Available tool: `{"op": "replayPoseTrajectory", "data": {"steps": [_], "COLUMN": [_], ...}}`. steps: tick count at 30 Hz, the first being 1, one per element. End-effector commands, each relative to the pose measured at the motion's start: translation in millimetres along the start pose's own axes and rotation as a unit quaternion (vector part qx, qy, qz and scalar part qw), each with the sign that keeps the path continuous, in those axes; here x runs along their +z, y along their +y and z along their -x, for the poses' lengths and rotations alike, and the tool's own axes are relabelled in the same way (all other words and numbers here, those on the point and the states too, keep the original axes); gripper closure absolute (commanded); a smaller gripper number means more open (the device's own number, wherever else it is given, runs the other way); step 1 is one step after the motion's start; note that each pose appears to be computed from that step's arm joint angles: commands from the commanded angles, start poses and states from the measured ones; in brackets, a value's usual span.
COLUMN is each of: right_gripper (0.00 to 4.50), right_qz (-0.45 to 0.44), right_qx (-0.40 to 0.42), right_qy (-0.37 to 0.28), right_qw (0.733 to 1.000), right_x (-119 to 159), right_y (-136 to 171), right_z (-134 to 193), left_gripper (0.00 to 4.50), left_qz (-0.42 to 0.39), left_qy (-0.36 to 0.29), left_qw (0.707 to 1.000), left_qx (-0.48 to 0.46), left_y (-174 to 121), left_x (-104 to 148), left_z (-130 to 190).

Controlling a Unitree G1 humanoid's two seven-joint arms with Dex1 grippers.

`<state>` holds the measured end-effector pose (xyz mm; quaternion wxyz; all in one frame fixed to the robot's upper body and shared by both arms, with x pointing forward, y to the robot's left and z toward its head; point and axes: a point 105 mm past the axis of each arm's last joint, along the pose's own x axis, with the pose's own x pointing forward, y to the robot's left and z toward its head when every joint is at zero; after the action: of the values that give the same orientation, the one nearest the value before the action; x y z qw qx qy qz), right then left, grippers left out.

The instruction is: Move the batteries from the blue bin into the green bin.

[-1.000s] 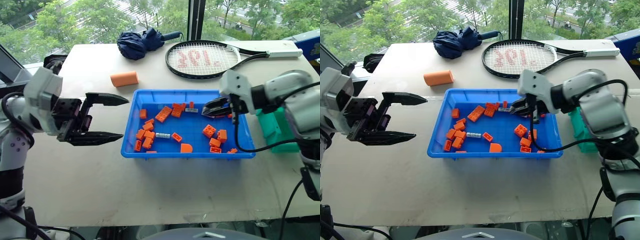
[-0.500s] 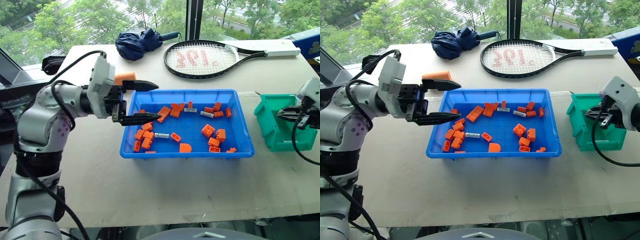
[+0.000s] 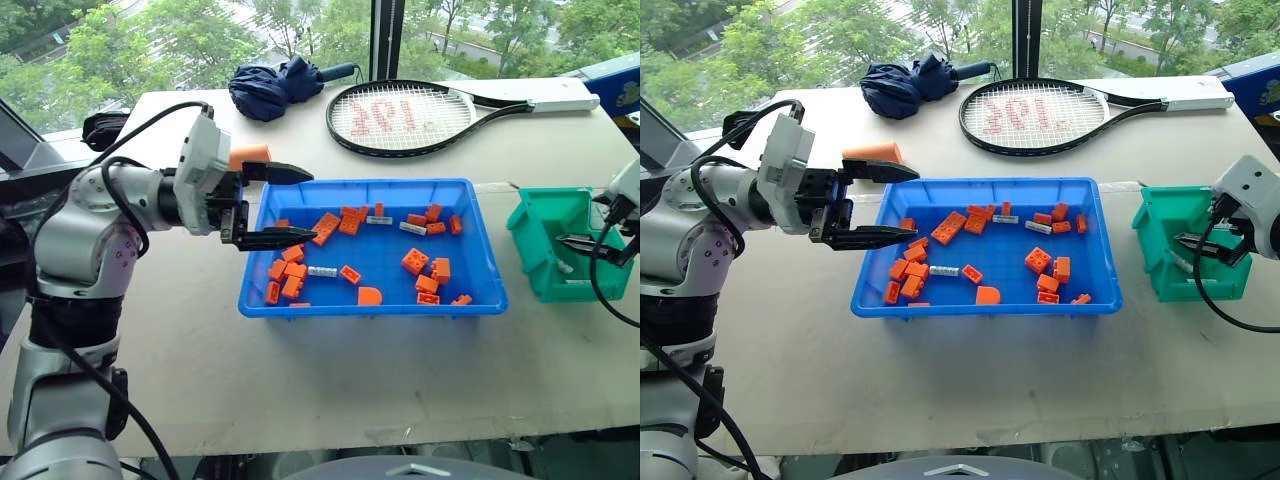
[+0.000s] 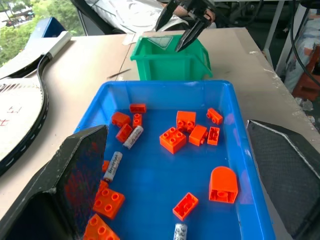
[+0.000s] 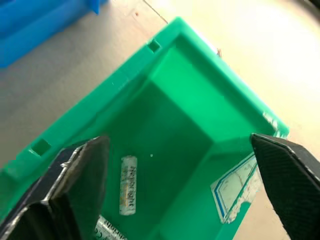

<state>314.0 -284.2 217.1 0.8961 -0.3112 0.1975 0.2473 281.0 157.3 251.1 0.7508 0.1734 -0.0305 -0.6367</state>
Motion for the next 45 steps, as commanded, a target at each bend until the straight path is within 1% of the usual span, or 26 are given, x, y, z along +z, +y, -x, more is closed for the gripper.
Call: {"op": "replayPoseTrajectory", "data": {"steps": [1,3,5,7,10,12,16,18,22,27,30,31,32,34,35,36,39,41,43,45], "right_gripper": [0.14,0.14,0.14,0.14,0.14,0.14,0.14,0.14,0.14,0.14,0.14,0.52,0.63,1.38,2.11,2.30,3.66,4.43,4.43,4.43], "right_qz": [0.042,0.040,0.036,0.074,0.081,0.087,0.077,0.071,0.091,0.108,0.119,0.122,0.123,0.126,0.128,0.129,0.131,0.125,0.120,0.108], "right_qx": [0.086,0.132,0.163,0.190,0.248,0.279,0.323,0.337,0.342,0.355,0.355,0.356,0.357,0.361,0.363,0.364,0.365,0.365,0.363,0.357], "right_qy": [-0.131,-0.162,-0.185,-0.190,-0.203,-0.199,-0.194,-0.185,-0.156,-0.142,-0.135,-0.132,-0.129,-0.121,-0.116,-0.113,-0.107,-0.104,-0.107,-0.121], "right_qw": [0.987,0.977,0.969,0.960,0.944,0.935,0.923,0.920,0.922,0.918,0.918,0.917,0.917,0.916,0.916,0.915,0.915,0.917,0.918,0.920], "right_x": [83.3,104.1,118.5,132.2,154.1,163.0,175.9,178.2,171.9,163.7,158.8,157.0,155.4,151.1,148.4,146.6,143.6,142.9,144.7,152.6], "right_y": [48.1,73.8,93.2,122.9,164.5,187.4,220.0,232.0,253.2,269.9,274.0,275.6,277.0,279.8,281.3,282.1,282.6,281.3,277.7,270.5], "right_z": [-12.7,-23.7,-33.4,-53.6,-73.5,-84.0,-100.9,-108.9,-131.6,-142.0,-146.5,-147.6,-148.8,-150.4,-151.3,-152.0,-152.5,-152.2,-150.6,-146.2], "left_gripper": [0.00,0.00,0.00,0.00,0.00,0.00,0.00,0.00,0.00,0.00,0.00,0.00,0.00,0.00,0.00,0.00,0.00,0.00,0.00,0.00], "left_qz": [-0.004,0.005,0.013,0.019,0.019,0.021,0.033,0.037,0.045,0.047,0.044,0.042,0.042,0.042,0.043,0.043,0.044,0.044,0.044,0.042], "left_qy": [0.001,0.016,0.030,0.061,0.067,0.072,0.073,0.074,0.070,0.078,0.075,0.074,0.072,0.072,0.073,0.074,0.080,0.082,0.083,0.079], "left_qw": [1.000,1.000,0.999,0.997,0.997,0.996,0.995,0.995,0.994,0.993,0.993,0.994,0.994,0.994,0.994,0.994,0.993,0.993,0.993,0.994], "left_qx": [0.014,0.017,0.020,0.031,0.044,0.052,0.059,0.061,0.071,0.077,0.075,0.075,0.074,0.073,0.072,0.071,0.070,0.069,0.068,0.064], "left_y": [-3.9,-7.7,-10.9,-14.9,-19.9,-24.6,-34.8,-38.6,-42.4,-42.0,-40.4,-39.3,-38.5,-37.9,-37.6,-37.4,-36.6,-36.1,-35.3,-34.6], "left_x": [5.1,-0.8,-5.8,-14.0,-11.8,-12.4,-17.0,-19.7,-23.8,-29.5,-29.0,-28.2,-27.6,-27.4,-27.8,-28.2,-29.6,-30.3,-30.6,-29.7], "left_z": [30.1,41.0,48.8,59.7,71.3,78.0,85.0,86.1,87.1,89.1,87.8,87.2,86.8,86.9,87.2,87.5,88.7,89.2,89.4,88.5]}}
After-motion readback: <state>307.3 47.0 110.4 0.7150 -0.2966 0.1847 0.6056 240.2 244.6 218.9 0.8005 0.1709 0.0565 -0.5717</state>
